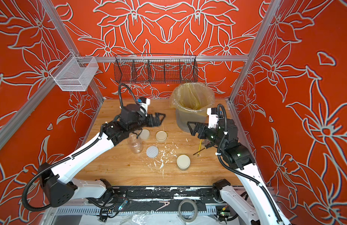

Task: Empty moldy tea leaves from jars
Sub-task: Pick up the jar from the center of the board.

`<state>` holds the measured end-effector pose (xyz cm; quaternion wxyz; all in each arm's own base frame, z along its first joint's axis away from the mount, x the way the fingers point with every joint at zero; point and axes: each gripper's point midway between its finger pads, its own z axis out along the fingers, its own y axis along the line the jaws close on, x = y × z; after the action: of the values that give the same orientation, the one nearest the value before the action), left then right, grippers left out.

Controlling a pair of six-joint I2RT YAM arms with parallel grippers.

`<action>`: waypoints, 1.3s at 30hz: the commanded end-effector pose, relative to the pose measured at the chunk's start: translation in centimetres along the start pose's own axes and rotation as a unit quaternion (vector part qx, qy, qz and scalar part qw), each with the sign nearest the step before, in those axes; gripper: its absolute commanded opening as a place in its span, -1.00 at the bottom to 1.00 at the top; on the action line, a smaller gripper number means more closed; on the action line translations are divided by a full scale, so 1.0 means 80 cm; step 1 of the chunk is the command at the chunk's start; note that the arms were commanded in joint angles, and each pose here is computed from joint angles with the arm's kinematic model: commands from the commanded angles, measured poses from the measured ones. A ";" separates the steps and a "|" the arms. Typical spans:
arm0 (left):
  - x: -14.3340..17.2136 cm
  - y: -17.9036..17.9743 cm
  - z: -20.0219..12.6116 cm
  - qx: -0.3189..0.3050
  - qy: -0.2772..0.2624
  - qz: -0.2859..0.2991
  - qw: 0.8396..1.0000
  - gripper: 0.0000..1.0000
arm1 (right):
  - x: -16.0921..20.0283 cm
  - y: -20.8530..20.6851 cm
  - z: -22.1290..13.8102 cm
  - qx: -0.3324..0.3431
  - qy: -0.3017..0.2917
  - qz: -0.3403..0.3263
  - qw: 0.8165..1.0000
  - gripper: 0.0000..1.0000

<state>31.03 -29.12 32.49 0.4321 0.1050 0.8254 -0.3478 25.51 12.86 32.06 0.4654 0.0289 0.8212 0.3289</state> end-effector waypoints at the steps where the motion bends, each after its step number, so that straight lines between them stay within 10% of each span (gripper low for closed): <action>1: 0.051 -0.046 -0.005 0.039 0.056 0.069 0.995 0.99 | 0.027 -0.040 -0.013 0.071 0.019 0.003 0.997 0.95; 12: 0.233 -0.104 0.021 0.027 0.241 0.249 0.938 0.95 | 0.092 -0.130 -0.086 0.214 -0.013 0.048 0.975 0.95; 22: 0.318 -0.068 0.082 -0.034 0.343 0.245 0.906 0.95 | 0.111 -0.129 -0.094 0.196 -0.013 0.073 0.978 0.95; 39: 0.348 -0.024 0.125 -0.092 0.356 0.211 0.906 0.95 | 0.113 -0.115 -0.057 0.165 0.031 0.078 0.983 0.95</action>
<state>19.14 -40.75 8.61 0.1796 0.3655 0.9058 -0.1167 18.89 6.40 21.50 0.3974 0.1532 0.8782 0.2175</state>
